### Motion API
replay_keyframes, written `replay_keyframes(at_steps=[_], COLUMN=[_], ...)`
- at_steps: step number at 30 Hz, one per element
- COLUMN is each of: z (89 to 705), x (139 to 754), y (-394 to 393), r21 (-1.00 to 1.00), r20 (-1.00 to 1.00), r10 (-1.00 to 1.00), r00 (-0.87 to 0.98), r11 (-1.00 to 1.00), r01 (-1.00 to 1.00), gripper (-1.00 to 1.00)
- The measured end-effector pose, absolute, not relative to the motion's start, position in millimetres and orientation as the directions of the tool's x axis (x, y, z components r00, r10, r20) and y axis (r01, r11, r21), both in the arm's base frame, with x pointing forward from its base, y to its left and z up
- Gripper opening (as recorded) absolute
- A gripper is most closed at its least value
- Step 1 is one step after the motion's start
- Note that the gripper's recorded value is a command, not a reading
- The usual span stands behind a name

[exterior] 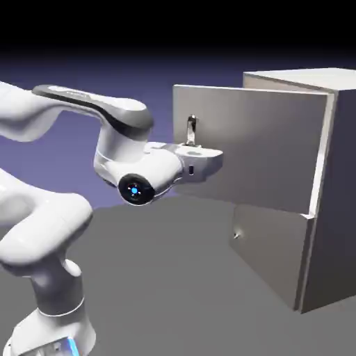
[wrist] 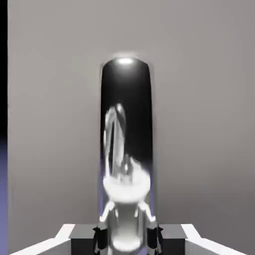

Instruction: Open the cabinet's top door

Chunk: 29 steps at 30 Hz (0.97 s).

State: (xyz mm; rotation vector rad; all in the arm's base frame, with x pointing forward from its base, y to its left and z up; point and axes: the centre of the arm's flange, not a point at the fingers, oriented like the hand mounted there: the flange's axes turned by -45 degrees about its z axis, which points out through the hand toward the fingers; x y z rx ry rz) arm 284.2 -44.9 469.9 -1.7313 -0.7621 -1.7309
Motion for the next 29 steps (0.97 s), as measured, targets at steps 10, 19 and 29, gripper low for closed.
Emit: replay_keyframes(at_steps=[10, 19, 29], z=[470, 470, 470], x=[270, 274, 295], y=[-124, -198, -273], r21=[0.000, 0.000, 0.000], r20=[1.000, 1.000, 1.000], r10=[0.000, 0.000, 0.000], r00=[0.000, 0.000, 0.000], r11=[-0.483, -0.278, -0.053], r01=[0.876, 0.960, 0.999], gripper=[-1.00, -1.00, 1.00])
